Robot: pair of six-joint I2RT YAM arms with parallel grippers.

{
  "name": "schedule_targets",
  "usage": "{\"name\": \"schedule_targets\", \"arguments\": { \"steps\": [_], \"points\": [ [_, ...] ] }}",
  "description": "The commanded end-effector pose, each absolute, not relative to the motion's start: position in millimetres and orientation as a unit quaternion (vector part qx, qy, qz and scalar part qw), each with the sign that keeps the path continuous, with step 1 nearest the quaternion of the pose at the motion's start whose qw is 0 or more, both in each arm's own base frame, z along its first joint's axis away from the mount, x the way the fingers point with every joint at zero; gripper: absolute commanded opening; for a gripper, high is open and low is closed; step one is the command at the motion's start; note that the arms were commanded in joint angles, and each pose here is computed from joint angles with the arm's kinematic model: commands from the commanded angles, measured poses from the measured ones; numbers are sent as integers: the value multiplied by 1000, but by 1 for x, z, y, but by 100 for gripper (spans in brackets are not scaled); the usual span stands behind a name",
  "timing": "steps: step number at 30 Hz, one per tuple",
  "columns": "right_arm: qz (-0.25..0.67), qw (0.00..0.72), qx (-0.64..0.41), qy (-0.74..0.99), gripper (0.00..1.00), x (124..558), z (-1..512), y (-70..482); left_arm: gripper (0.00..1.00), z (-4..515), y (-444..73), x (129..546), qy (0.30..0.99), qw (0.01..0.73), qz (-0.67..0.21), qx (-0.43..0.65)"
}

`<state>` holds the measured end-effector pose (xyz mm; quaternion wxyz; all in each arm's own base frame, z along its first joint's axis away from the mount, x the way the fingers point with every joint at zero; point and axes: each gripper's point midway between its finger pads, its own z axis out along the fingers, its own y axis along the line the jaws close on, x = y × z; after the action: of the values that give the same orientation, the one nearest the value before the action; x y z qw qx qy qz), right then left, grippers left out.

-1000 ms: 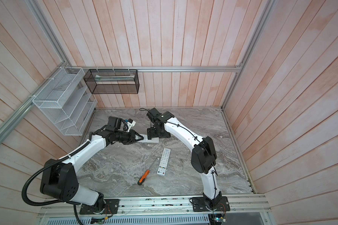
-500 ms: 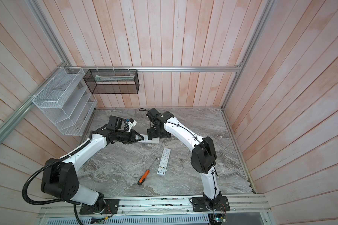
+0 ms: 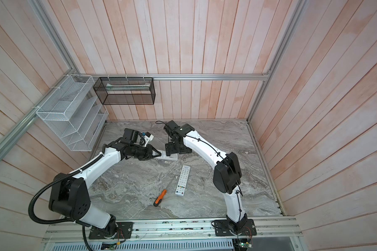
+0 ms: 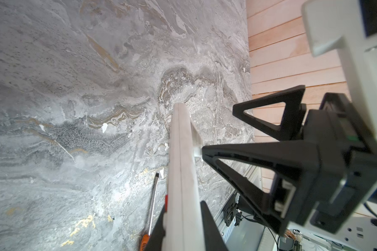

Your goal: Unload the batteries from the remote control

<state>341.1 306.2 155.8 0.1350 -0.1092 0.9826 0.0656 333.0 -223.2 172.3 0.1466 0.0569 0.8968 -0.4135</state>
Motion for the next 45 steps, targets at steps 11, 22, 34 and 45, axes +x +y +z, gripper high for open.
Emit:
{"name": "schedule_targets", "arguments": {
  "steps": [11,22,34,45],
  "points": [
    [40,152,-95,983,95,353,169,284,13,164,-217,342,911,145,-382,59],
    [77,163,-93,979,96,362,181,284,12,144,-207,349,928,131,-345,47],
    [289,138,-88,943,96,352,185,309,12,159,-209,363,915,147,-374,40],
    [435,159,7,886,96,363,204,250,12,177,-226,358,854,127,-504,38]
  ]
}}
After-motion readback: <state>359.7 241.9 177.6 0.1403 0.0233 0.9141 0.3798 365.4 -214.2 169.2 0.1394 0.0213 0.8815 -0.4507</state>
